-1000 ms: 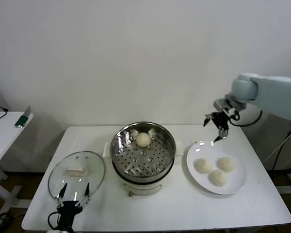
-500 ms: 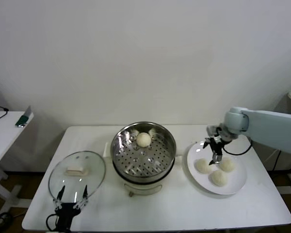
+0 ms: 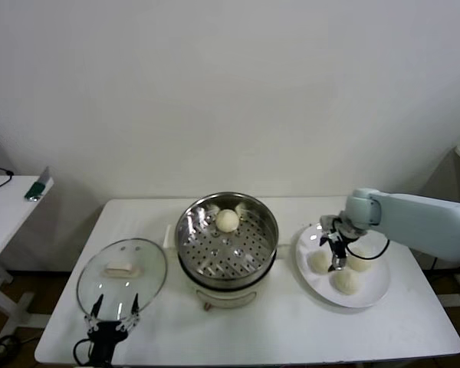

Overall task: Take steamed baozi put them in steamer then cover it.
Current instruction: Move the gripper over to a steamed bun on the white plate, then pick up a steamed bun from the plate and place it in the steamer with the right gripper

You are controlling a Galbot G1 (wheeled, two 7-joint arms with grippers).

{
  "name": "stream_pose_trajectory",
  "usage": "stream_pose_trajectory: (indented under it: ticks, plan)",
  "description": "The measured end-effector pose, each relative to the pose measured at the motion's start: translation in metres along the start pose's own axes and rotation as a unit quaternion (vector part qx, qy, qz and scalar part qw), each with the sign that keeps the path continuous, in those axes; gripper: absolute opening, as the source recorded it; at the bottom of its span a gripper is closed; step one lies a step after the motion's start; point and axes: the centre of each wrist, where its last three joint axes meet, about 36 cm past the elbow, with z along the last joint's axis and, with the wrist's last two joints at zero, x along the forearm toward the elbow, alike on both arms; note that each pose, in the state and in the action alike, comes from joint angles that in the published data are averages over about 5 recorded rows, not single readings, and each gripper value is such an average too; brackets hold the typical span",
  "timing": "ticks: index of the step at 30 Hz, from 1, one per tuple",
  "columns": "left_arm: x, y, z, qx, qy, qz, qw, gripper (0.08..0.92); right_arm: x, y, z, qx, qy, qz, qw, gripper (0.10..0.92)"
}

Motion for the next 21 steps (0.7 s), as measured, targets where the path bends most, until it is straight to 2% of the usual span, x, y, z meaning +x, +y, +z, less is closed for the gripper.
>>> stream_pose_trajectory:
  ticks: [13,21]
  plan:
    - [0.002,0.0,-0.002,0.0,-0.002,-0.001,1.0,0.823,-0.002,0.002,0.0,-0.004,-0.002,-0.002,1.0,0.634]
    - [0.002,-0.002,-0.006,-0.001,-0.008,0.001,1.0,0.823,0.046,-0.016,-0.009,0.004,-0.012,0.006,1.0,0.619]
